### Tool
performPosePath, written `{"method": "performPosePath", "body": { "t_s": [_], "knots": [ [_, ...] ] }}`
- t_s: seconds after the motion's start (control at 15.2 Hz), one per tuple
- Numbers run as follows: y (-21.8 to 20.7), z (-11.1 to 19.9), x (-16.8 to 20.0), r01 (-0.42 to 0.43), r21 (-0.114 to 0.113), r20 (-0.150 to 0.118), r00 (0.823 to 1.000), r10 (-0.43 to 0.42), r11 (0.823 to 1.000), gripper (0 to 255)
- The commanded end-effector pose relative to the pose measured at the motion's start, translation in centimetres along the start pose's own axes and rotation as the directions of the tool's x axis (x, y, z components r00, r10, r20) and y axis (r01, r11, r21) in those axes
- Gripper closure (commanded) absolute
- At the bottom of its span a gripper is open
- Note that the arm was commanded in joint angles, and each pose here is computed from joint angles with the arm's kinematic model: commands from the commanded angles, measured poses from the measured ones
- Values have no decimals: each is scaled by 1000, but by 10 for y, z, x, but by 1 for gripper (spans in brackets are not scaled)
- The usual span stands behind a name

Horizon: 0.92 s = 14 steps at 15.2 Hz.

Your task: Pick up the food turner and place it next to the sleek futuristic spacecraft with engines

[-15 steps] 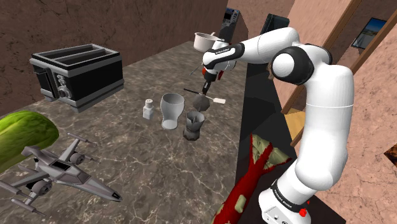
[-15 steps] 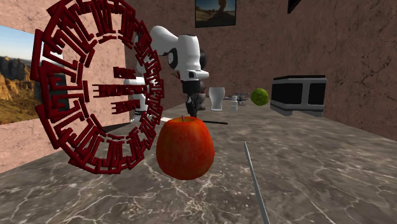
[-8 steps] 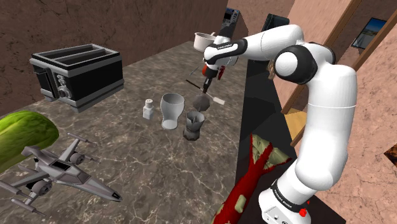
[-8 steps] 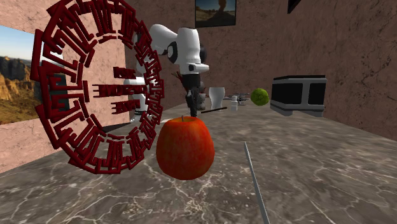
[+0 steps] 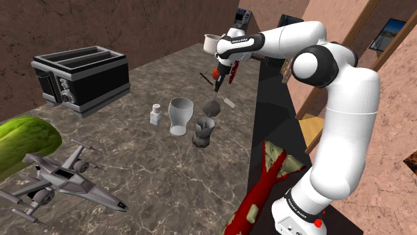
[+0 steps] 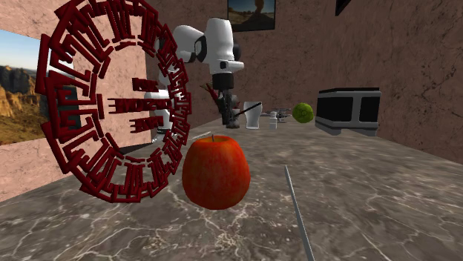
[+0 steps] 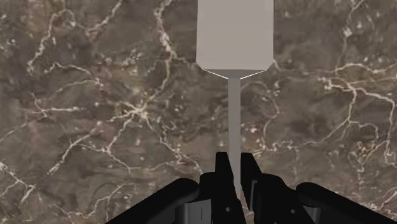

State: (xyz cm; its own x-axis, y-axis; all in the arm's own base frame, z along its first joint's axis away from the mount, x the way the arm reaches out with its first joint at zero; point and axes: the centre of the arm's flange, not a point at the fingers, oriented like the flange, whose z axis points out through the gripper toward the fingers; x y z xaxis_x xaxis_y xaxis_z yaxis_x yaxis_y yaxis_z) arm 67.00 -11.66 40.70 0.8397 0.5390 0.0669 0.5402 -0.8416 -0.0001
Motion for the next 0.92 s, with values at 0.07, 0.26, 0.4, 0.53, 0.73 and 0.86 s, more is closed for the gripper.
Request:
{"method": "performPosePath", "body": {
  "t_s": [0.07, 0.26, 0.4, 0.53, 0.73, 0.86],
  "knots": [
    [0, -16, 1, 0, 0, 0, 1000, 0, 1000, 255],
    [0, -32, 2, 0, 0, 0, 1000, 0, 1000, 255],
    [0, -42, 3, 0, 0, 0, 1000, 0, 1000, 255],
    [0, -53, 3, 0, 0, 0, 1000, 0, 1000, 255],
    [0, -69, 5, 0, 0, 0, 1000, 0, 1000, 255],
    [0, -79, 5, 0, 0, 0, 1000, 0, 1000, 255]
  ]
}}
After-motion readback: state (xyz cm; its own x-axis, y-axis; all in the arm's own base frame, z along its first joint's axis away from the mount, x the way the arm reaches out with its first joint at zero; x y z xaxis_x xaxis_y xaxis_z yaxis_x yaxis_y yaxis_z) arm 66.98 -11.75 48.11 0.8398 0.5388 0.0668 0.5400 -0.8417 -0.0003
